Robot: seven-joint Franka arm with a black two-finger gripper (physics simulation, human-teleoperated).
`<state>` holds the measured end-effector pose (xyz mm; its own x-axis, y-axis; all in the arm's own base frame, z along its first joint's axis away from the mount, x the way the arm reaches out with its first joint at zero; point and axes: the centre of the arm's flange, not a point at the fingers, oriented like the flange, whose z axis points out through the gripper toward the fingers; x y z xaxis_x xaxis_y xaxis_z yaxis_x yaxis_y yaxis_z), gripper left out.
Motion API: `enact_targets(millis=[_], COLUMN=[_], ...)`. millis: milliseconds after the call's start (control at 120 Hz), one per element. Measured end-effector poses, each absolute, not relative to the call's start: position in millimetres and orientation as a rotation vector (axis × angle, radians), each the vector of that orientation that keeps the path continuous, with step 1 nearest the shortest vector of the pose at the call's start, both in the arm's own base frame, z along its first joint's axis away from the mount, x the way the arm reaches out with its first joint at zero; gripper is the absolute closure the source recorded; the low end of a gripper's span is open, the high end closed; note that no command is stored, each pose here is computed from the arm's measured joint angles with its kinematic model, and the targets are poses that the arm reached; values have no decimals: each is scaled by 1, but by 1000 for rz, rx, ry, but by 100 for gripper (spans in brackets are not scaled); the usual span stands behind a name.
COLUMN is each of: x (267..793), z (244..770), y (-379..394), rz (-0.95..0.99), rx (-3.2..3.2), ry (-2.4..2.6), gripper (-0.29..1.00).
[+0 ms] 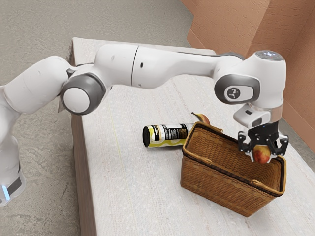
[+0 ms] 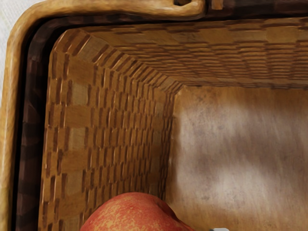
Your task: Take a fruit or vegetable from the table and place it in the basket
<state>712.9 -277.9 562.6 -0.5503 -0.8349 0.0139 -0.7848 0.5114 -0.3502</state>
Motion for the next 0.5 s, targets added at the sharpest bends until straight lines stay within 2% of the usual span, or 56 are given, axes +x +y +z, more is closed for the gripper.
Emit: enact_targets(millis=[67, 150, 233, 400, 450, 500], x=[713, 715, 716, 718, 717, 678], z=[563, 561, 561, 561, 565, 570], y=[-278, -273, -273, -268, -247, -170], rz=[-479, -463, -459, -445, -352, -187], rx=[-1405, -1424, -1435, -1457, -1486, -1706], ry=[2588, 2570, 2560, 2524, 2420, 2279], gripper=[45, 26, 14, 4, 3, 2])
